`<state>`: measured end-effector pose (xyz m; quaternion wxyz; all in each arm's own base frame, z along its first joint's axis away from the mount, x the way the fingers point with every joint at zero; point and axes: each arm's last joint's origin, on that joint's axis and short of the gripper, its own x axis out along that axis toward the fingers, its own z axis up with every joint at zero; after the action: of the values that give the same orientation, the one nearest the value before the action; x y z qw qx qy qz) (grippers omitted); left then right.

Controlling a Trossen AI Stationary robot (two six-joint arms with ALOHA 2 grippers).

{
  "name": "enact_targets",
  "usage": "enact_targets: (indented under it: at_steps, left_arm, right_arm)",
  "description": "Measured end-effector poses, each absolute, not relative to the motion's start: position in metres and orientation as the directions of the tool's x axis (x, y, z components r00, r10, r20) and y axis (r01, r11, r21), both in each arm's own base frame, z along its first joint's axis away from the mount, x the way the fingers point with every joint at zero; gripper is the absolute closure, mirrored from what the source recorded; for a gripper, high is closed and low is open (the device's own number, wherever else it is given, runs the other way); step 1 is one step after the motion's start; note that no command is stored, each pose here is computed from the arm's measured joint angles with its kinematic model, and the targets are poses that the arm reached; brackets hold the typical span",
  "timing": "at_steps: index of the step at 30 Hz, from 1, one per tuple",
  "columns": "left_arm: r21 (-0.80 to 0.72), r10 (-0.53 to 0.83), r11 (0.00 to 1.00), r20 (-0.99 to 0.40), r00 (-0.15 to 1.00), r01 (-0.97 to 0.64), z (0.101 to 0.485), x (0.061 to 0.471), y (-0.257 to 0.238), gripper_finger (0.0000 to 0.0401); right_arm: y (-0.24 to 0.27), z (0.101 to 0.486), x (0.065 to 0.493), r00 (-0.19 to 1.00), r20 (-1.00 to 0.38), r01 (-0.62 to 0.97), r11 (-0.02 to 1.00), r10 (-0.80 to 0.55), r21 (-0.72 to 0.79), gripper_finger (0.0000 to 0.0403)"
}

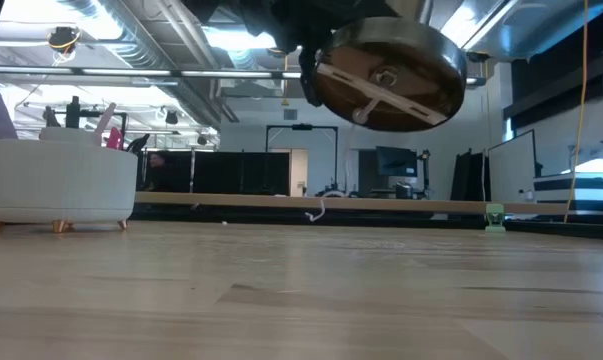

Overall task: Screw lightbulb
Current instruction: Remove the lightbulb from the lamp

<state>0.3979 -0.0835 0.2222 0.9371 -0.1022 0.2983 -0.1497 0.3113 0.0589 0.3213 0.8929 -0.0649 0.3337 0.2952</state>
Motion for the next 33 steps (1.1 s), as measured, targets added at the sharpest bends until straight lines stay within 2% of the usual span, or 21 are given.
enact_targets:
  at_steps: [6, 12, 16, 20, 26, 33]
  left_arm:
    - [-0.288, -0.337, 0.935, -0.534, 0.775, 0.209, 0.221, 0.398, -0.083, 0.0247]
    - [-0.256, -0.238, 0.96, -0.546, 0.803, 0.11, 0.22, 0.399, -0.078, 0.0247]
    - [-0.241, -0.193, 0.968, -0.539, 0.82, 0.069, 0.221, 0.4, -0.073, 0.0247]
    - [-0.197, -0.085, 0.98, -0.546, 0.833, -0.029, 0.22, 0.401, -0.069, 0.0247]
    - [-0.086, 0.149, 0.969, -0.55, 0.822, -0.233, 0.218, 0.398, -0.065, 0.0246]
    - [-0.037, 0.35, 0.902, -0.522, 0.778, -0.43, 0.218, 0.396, -0.059, 0.0247]
  right_arm:
    - [0.058, 0.326, 0.311, 0.596, -0.658, -0.548, 0.832, 0.46, 0.085, 0.0057]
    - [0.05, 0.368, 0.293, 0.584, -0.752, -0.403, 0.913, 0.306, 0.059, 0.0055]
    - [0.046, 0.374, 0.284, 0.549, -0.813, -0.308, 0.951, 0.194, 0.019, 0.0055]
    - [0.042, 0.37, 0.274, 0.492, -0.867, -0.223, 0.974, 0.086, -0.03, 0.0055]
    - [0.033, 0.355, 0.261, 0.436, -0.898, -0.136, 0.991, 0.056, -0.004, 0.0055]
    - [0.019, 0.348, 0.238, 0.56, -0.827, -0.007, 0.998, -0.046, -0.06, 0.0055]
